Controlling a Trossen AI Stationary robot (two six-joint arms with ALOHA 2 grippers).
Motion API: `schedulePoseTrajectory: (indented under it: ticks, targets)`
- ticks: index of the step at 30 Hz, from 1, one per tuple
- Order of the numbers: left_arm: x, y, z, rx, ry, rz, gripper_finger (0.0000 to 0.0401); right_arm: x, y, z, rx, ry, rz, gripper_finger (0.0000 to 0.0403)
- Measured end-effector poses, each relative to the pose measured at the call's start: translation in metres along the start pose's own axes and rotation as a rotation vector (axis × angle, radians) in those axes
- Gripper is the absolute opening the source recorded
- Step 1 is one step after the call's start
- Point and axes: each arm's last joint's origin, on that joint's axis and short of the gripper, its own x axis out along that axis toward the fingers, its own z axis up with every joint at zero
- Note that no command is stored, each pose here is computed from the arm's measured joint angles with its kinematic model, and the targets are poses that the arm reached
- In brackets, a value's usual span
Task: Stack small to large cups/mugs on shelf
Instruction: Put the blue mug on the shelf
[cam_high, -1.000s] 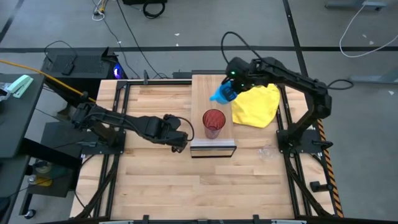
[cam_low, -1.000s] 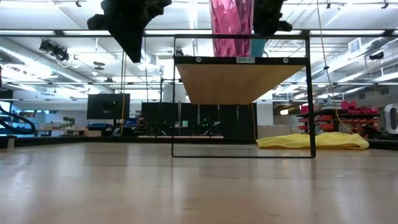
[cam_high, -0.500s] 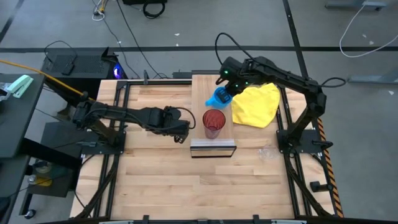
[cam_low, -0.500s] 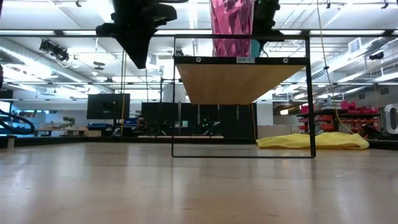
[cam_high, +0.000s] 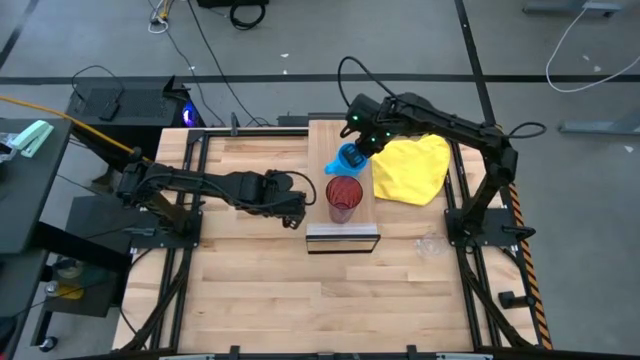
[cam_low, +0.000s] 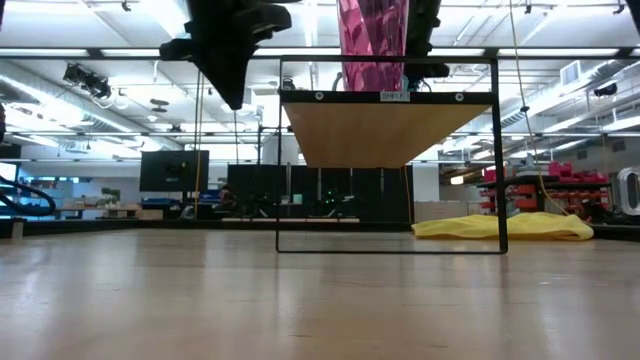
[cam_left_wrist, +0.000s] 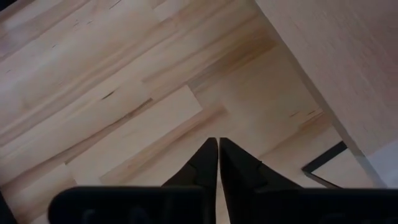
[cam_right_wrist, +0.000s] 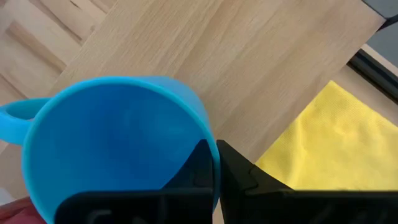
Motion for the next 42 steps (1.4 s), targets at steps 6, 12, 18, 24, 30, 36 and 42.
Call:
schedulePoseTrajectory:
  ticks: [6,12,18,24,30,36,42]
  targets:
    - [0.0000,-0.0007,0.0004,-0.004,-0.004,-0.007,0.0034,0.0074,0.0025,0.0021,-0.005,0.011,-0.005,0.0005]
    - [0.0000,-0.0010,0.0006,-0.006,-0.005,-0.010,0.0027,0.0088,0.0028,0.0025,-0.012,0.013,-0.006,0.0007]
    - [0.0000,-0.0011,0.0005,-0.005,-0.003,-0.012,0.0025,0.0088,0.0027,0.0021,-0.030,0.019,-0.005,0.0015]
    - [0.0000,-0.0011,0.0005,-0.005,-0.003,-0.012,0.0033,0.0088,0.0031,0.0017,-0.051,0.027,0.007,0.0018]
    - [0.0000,-0.0012,0.0006,-0.006,-0.003,-0.013,0.0028,0.0088,0.0032,0.0018,-0.052,0.025,0.008,0.0029]
    - [-0.0001,-0.0012,0.0005,-0.007,-0.003,-0.013,0.0028,0.0088,0.0034,0.0024,-0.057,0.019,0.010,0.0044]
    - [-0.0001,-0.0013,0.0004,-0.006,-0.003,-0.013,0.0034,0.0087,0.0034,0.0023,-0.072,0.019,0.009,0.0054]
